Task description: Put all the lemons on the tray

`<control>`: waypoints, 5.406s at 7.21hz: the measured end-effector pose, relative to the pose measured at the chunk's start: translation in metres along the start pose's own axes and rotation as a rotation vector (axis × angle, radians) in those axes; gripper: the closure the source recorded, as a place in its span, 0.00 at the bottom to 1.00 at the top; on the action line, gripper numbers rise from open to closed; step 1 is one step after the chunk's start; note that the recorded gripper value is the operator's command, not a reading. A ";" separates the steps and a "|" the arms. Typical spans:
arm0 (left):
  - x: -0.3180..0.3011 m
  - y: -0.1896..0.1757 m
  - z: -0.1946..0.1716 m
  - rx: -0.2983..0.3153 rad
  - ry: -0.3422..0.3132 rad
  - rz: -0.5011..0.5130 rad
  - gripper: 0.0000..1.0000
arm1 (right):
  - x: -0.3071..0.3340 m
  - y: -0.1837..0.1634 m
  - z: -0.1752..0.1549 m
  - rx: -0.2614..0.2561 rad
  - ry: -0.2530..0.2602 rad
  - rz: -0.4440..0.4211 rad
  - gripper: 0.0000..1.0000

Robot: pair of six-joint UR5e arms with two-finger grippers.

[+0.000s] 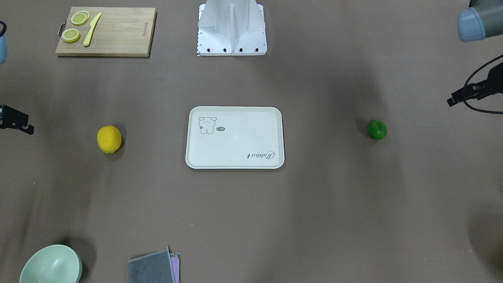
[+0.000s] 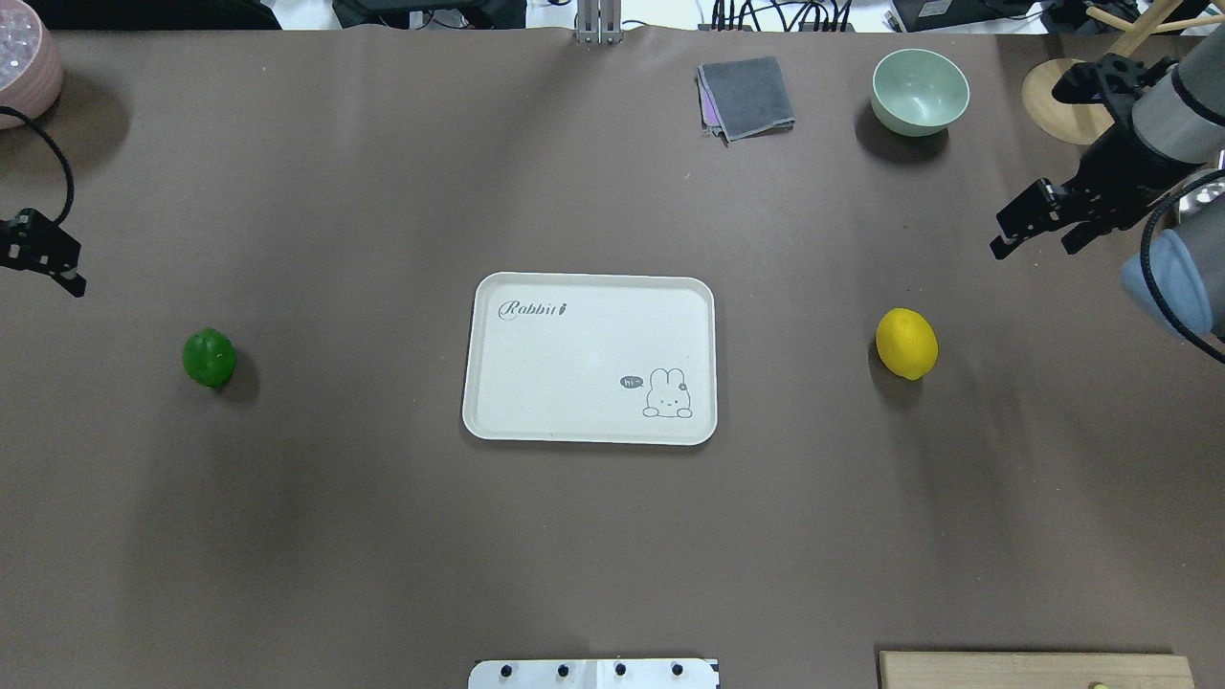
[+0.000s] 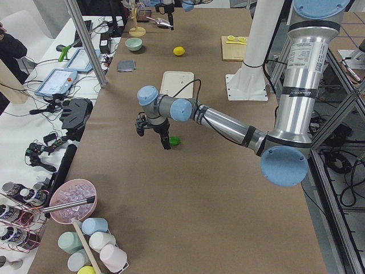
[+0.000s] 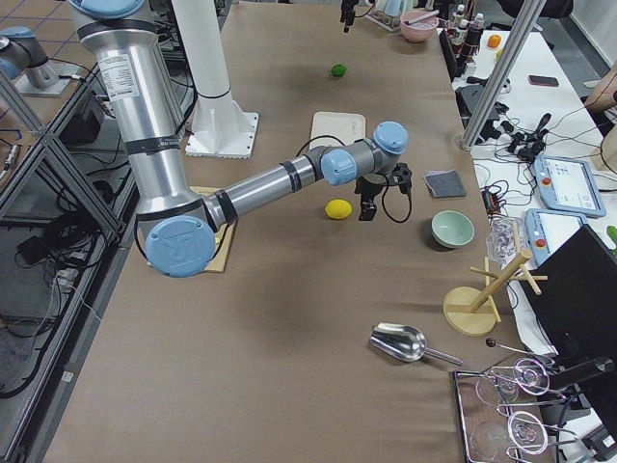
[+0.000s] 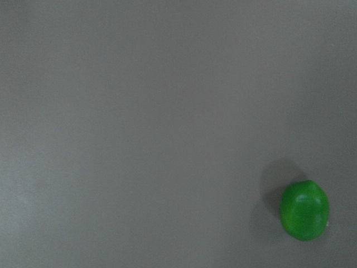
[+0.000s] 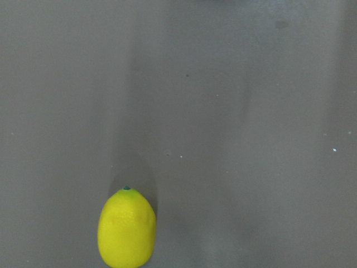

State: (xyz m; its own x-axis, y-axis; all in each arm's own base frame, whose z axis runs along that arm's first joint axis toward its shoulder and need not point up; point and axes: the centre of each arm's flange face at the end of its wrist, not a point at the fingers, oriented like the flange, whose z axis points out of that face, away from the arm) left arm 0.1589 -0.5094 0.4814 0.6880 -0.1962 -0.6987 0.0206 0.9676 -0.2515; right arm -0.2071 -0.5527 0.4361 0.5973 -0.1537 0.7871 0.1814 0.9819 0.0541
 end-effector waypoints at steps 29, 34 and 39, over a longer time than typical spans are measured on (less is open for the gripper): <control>0.053 0.017 -0.022 -0.044 0.002 0.032 1.00 | -0.241 -0.089 0.100 0.117 -0.186 -0.713 0.88; 0.128 0.011 -0.110 -0.041 -0.003 -0.003 1.00 | -0.288 -0.057 0.137 0.070 -0.245 -0.877 0.81; 0.249 0.041 -0.078 -0.088 0.014 -0.051 1.00 | -0.298 -0.032 0.181 -0.001 -0.256 -0.891 0.00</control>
State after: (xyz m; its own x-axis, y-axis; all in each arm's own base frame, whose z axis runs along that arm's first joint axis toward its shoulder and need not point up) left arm 0.2743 -0.5314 0.2453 0.6775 -0.2472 -0.6927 -0.0091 0.9389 -0.3439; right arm -0.5322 -0.5179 0.3107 0.0464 -0.8225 0.5668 0.4913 0.5129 0.7040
